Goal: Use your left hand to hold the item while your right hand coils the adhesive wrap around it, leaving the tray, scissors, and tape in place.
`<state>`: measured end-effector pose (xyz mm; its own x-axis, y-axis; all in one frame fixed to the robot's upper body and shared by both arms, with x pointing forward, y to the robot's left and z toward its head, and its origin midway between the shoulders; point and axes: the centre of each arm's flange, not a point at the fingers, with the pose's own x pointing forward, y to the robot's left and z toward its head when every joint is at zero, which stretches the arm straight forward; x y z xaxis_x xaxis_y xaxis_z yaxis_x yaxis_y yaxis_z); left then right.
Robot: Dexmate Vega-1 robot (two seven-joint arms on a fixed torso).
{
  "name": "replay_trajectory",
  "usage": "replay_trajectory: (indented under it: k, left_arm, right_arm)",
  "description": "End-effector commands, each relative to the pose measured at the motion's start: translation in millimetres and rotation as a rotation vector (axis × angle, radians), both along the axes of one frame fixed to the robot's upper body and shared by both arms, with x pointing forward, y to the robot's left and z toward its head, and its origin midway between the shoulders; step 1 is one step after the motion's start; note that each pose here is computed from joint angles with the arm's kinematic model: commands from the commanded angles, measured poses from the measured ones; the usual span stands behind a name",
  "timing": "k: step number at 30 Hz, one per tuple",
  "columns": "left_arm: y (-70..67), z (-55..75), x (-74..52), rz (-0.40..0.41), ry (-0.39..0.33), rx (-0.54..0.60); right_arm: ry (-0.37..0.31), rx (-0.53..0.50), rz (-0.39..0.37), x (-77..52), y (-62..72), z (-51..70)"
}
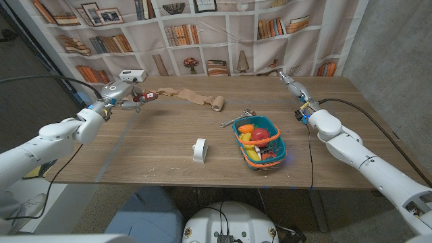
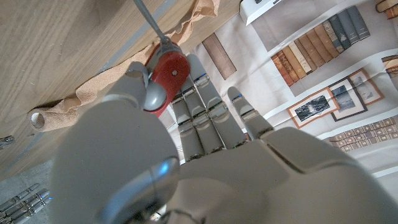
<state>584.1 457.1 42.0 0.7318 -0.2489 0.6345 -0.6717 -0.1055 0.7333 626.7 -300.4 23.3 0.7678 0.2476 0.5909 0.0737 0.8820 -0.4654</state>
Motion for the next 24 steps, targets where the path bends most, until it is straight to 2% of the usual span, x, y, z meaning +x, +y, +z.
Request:
replay_trajectory:
  k: [1,4,8,18,24]
  left_arm:
    - [-1.5,1.6,-2.7,-0.005,-0.004,0.007]
    - [-1.2,1.2,-2.4,-0.022,0.001,0.002]
    - [-1.3,0.2,-2.0,-0.021,-0.001,0.004]
    - [-3.1,1.7,1.2,-0.032,-0.008,0.001]
    - [-4.8,2.3,3.7,-0.036,-0.010,-0.001]
  right_arm:
    - [-0.058,-0.148,-0.067,-18.4,5.7,15.9]
    - [-0.056,-0.165,-0.047,-22.6,8.4,21.4]
    - [-0.084,-0.246,-0.075,-30.3,15.2,31.7]
    - [-0.112,-0.309,-0.070,-38.9,21.3,47.5]
    - [-0.123,-0.406,-0.096,-42.8,27.2,59.7]
